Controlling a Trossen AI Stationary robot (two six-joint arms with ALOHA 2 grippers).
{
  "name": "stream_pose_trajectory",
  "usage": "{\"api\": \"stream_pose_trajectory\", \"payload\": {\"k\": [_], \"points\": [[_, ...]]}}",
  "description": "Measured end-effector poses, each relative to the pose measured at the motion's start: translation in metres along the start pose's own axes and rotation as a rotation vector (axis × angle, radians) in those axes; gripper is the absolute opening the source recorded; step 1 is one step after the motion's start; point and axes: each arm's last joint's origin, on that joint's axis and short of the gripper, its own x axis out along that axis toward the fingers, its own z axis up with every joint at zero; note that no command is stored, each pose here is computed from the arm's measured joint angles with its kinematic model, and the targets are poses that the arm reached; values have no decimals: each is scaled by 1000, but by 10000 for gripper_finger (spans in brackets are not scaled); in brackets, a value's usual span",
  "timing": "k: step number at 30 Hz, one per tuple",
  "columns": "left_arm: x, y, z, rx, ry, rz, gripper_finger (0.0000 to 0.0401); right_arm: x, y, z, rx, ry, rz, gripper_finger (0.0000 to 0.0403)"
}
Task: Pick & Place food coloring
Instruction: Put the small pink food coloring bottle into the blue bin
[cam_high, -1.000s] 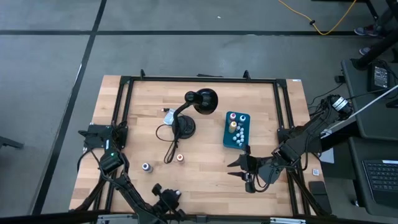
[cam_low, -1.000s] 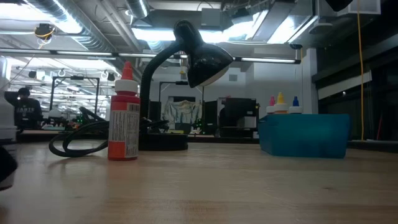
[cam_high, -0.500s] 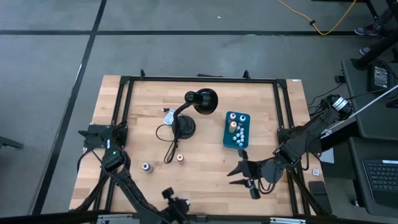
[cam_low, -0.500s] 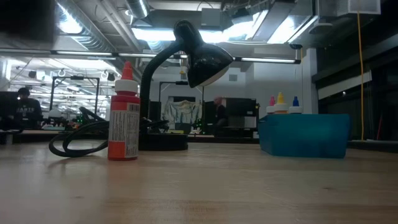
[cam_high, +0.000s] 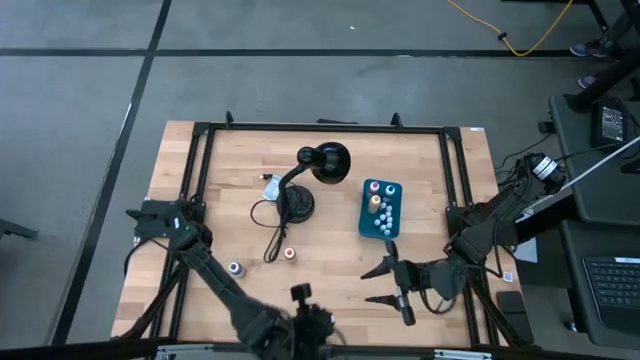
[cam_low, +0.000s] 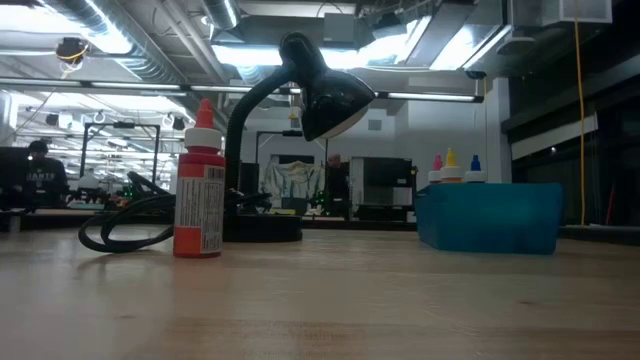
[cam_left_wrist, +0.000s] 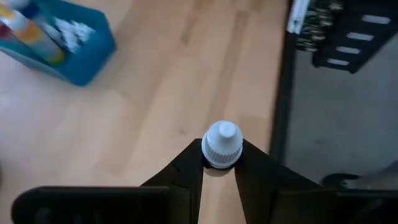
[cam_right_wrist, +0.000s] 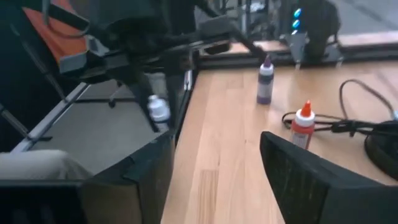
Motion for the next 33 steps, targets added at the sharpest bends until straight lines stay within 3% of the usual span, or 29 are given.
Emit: {"api": "stream_pose_trajectory", "payload": {"k": [10, 19, 33], "points": [[11, 41, 46, 81, -23, 33, 73, 14, 11, -10, -83, -83, -107, 221], [35, 68, 68, 149, 11, 42, 73, 26, 9, -9, -104, -128, -125, 220], [38, 70, 73, 179, 1, 20, 74, 26, 6, -12, -119, -104, -158, 220]]}}
